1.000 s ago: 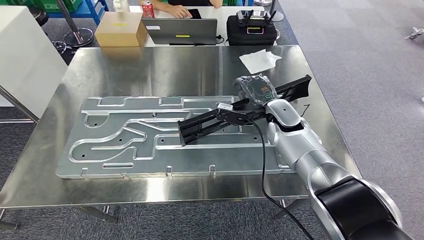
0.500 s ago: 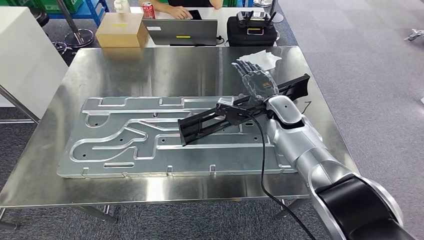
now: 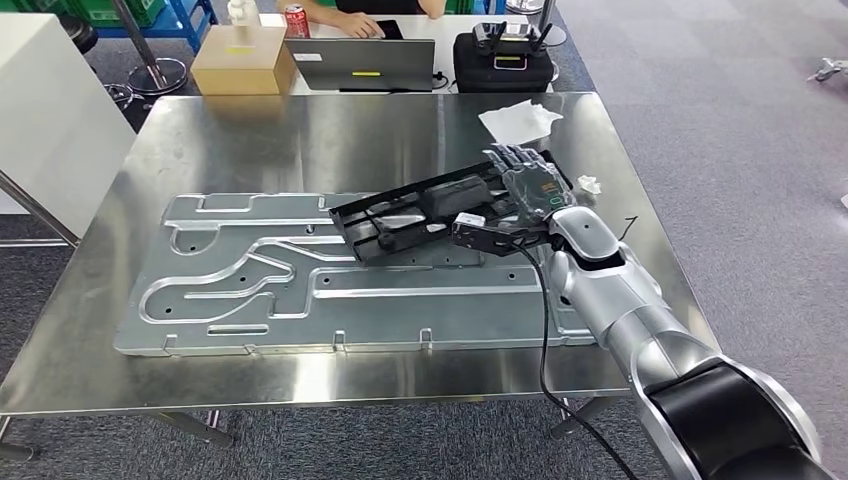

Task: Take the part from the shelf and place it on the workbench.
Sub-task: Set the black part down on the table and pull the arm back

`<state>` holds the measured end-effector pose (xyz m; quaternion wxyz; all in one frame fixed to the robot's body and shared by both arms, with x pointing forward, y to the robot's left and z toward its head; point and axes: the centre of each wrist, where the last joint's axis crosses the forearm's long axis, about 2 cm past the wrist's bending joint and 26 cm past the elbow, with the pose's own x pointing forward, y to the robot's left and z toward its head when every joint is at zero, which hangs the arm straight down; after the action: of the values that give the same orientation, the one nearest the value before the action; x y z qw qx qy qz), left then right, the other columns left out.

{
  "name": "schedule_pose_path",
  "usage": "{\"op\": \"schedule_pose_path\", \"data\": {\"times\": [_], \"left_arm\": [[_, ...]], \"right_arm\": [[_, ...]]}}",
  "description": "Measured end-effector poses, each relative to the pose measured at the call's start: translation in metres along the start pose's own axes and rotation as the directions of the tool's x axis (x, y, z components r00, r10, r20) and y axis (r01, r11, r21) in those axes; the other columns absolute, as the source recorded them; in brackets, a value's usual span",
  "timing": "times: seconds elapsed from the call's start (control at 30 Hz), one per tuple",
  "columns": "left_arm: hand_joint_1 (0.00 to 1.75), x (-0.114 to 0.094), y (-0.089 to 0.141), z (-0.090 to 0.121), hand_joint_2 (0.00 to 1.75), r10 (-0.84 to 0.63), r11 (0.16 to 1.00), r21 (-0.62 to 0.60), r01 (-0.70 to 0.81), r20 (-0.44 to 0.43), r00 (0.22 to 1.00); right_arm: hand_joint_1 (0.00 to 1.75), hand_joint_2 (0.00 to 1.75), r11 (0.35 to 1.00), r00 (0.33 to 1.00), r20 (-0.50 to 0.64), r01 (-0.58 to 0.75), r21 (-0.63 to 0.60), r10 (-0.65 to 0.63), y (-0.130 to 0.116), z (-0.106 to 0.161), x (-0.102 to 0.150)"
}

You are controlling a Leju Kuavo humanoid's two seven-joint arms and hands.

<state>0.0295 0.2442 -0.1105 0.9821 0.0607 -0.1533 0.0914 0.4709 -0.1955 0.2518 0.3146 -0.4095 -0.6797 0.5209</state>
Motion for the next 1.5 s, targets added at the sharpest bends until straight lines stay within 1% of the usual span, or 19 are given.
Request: {"op": "schedule_pose_path", "data": {"times": [0.17, 0.77, 0.87, 0.9, 1.0, 1.1, 1.3, 1.5], "left_arm": [[0.0, -0.001, -0.001, 0.0, 1.75, 0.004, 1.0, -0.001, -0.004, 0.003, 1.0], [0.0, -0.007, -0.003, 0.003, 1.75, 0.015, 1.0, 0.001, -0.015, 0.005, 1.0], [0.0, -0.007, -0.003, 0.003, 1.75, 0.014, 1.0, 0.003, -0.014, 0.005, 1.0], [0.0, -0.007, -0.003, 0.003, 1.31, 0.014, 1.0, 0.003, -0.014, 0.006, 1.0], [0.0, -0.008, -0.003, 0.003, 0.0, 0.018, 1.0, 0.007, -0.018, 0.016, 1.0], [0.0, -0.008, -0.003, 0.003, 0.0, 0.043, 0.999, 0.01, -0.043, 0.031, 0.999], [0.0, -0.008, -0.002, 0.002, 0.0, 0.078, 0.997, -0.005, -0.078, 0.048, 0.996], [0.0, -0.007, 0.001, 0.002, 0.0, 0.102, 0.995, -0.009, -0.101, 0.048, 0.994]], "right_arm": [[0.0, 1.75, 1.0, 1.0, 0.005, 0.001, 0.018, -0.001, 0.0, 0.0, -0.002], [0.0, 1.75, 1.0, 1.0, 0.015, 0.006, 0.024, -0.007, -0.005, -0.006, -0.001], [0.0, 0.44, 1.0, 1.0, 0.014, 0.008, 0.023, -0.008, -0.004, -0.005, -0.002], [0.0, 0.0, 1.0, 1.0, 0.014, 0.009, 0.022, -0.009, -0.004, -0.005, -0.002], [0.0, 0.0, 1.0, 1.0, 0.016, 0.015, 0.014, -0.016, -0.003, -0.005, -0.003], [0.0, 0.0, 1.0, 1.0, 0.01, 0.023, 0.008, -0.023, -0.001, -0.003, -0.004], [0.0, 0.0, 0.999, 0.999, -0.012, 0.031, 0.018, -0.031, 0.013, 0.01, -0.01], [0.0, 0.0, 0.999, 0.999, -0.031, 0.033, 0.026, -0.032, 0.024, 0.021, -0.016]]}}
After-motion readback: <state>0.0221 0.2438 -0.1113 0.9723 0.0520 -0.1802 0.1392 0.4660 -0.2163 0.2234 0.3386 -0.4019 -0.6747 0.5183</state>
